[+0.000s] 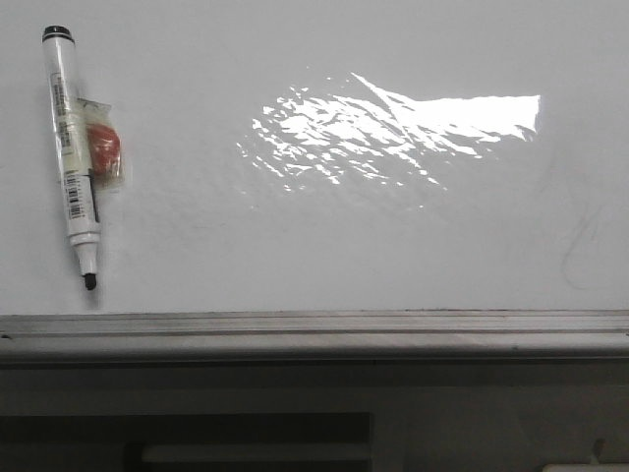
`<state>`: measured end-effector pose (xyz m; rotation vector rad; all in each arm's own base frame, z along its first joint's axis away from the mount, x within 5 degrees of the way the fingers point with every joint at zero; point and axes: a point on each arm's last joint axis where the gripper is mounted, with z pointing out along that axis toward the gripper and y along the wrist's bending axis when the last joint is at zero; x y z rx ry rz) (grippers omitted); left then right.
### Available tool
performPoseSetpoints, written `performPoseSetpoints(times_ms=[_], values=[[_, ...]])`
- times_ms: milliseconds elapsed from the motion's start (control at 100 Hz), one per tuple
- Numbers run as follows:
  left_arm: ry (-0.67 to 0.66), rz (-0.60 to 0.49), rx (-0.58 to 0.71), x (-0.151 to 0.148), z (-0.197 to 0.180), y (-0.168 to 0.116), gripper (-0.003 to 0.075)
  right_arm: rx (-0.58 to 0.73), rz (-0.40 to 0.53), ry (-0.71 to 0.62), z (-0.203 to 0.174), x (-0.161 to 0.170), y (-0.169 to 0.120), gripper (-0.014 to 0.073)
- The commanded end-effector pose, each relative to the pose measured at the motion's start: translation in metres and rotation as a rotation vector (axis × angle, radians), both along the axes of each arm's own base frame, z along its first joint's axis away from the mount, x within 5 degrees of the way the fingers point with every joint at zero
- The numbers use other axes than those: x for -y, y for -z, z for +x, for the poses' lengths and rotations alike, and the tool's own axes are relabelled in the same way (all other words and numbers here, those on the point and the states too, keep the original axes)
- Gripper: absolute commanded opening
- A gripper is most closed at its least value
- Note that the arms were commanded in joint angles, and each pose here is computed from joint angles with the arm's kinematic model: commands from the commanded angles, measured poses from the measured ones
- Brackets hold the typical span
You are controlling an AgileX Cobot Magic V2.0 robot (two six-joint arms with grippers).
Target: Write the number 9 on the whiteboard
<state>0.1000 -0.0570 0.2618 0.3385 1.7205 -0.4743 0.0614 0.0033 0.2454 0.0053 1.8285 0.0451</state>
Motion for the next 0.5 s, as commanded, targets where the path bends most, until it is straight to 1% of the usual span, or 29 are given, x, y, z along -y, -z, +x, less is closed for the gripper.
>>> performPoseSetpoints(times_ms=[0,60,140,260,300,400,490], values=[[0.034,-0.111,0.044,0.009,0.003,-0.014,0.043,0.091,0.001,-0.043,0.003,-0.002,-0.015,-0.0069],[0.08,-0.125,0.005,0.017,0.002,-0.011,0.043,0.095,0.003,-0.084,0.002,-0.005,-0.016,-0.0069],[0.133,-0.108,-0.029,0.027,0.002,-0.007,0.043,0.115,0.006,-0.104,0.002,-0.006,-0.017,-0.0069],[0.152,-0.124,-0.06,0.038,0.007,-0.002,0.043,0.113,0.006,-0.109,0.002,-0.007,-0.017,-0.0069],[0.161,-0.113,-0.069,0.042,0.009,0.001,0.043,0.113,0.006,-0.109,0.002,-0.007,-0.017,-0.0069],[0.184,-0.087,-0.139,0.055,0.012,0.013,0.043,0.113,0.006,-0.109,0.002,-0.007,-0.017,-0.0069],[0.193,-0.065,-0.141,0.065,0.015,0.019,0.043,0.113,0.006,-0.109,0.002,-0.007,-0.017,-0.0069]])
